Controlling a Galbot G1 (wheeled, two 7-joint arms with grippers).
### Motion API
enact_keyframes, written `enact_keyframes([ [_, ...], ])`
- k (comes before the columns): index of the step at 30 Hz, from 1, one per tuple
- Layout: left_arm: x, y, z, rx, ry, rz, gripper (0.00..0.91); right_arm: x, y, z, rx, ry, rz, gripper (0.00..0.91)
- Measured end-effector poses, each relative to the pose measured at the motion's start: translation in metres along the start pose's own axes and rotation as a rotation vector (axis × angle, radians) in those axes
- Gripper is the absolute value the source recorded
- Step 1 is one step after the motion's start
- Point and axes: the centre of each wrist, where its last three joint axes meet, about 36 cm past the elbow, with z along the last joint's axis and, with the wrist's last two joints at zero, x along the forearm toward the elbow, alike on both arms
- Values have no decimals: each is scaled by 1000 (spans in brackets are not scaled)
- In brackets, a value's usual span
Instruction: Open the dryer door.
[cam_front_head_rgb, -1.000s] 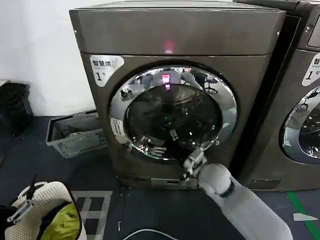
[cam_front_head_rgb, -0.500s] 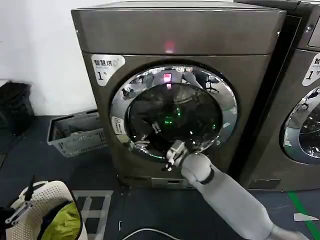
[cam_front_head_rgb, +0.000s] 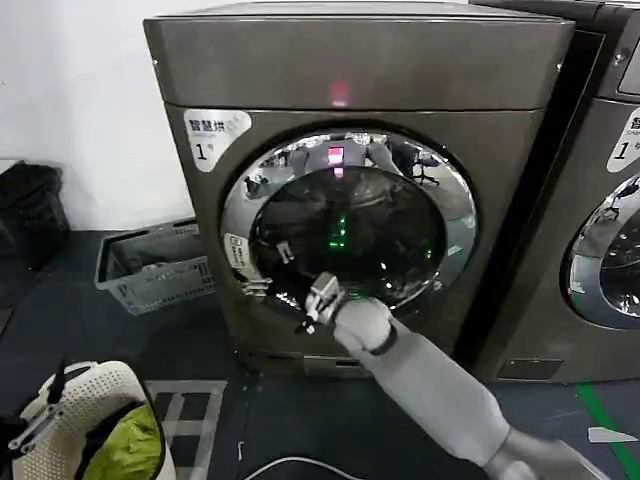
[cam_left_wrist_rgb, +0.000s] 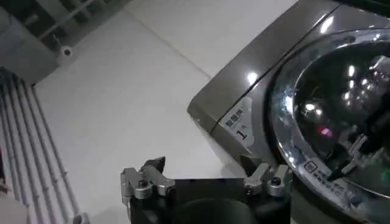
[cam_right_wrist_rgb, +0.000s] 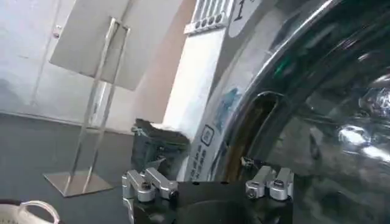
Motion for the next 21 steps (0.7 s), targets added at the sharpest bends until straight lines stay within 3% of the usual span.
enact_keyframes([
  [5, -1, 0, 0, 0, -2, -3, 907, 1, -5, 3, -5, -22, -54, 907],
  [21, -6, 1, 10, -6, -14, 2, 907, 60, -33, 16, -3, -225, -376, 907],
])
